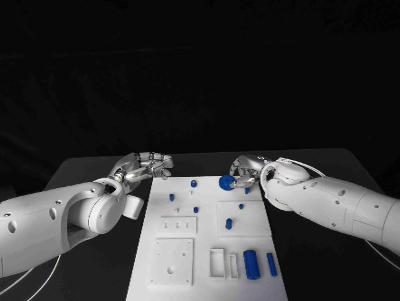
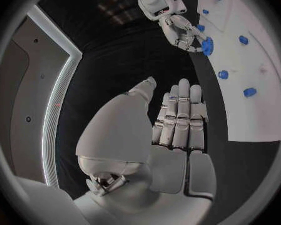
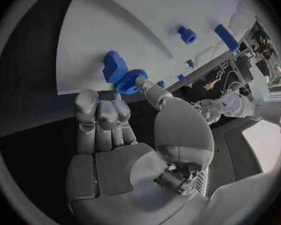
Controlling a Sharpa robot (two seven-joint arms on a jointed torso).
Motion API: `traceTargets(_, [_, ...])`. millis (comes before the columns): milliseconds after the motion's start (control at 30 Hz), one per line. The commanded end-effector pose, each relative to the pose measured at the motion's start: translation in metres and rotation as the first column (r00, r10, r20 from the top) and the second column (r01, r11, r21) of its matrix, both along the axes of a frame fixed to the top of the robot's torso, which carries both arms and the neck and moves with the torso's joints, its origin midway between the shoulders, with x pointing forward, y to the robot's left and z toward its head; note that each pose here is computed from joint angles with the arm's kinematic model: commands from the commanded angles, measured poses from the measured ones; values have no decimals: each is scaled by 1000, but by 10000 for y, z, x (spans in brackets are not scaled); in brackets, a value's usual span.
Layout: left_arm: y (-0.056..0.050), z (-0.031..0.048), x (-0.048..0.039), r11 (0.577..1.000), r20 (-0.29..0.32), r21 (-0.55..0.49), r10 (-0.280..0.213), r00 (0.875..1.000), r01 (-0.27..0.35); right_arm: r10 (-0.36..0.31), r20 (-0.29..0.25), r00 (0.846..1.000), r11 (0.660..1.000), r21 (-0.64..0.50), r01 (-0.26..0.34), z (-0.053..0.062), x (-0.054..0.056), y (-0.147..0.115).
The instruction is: Assemble the parts on the task board
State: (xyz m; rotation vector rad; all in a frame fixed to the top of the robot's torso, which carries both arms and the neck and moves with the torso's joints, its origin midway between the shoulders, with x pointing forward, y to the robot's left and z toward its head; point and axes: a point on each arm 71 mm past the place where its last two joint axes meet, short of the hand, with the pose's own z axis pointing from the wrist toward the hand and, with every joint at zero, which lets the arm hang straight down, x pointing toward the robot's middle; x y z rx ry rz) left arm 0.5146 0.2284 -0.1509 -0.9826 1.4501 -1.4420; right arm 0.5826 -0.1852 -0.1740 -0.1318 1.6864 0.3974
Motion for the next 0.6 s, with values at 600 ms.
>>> traceTargets(600, [-11, 8, 4, 1000, 8, -5, -15, 1000, 15, 33, 56, 998, 999, 4, -34, 14, -51, 77])
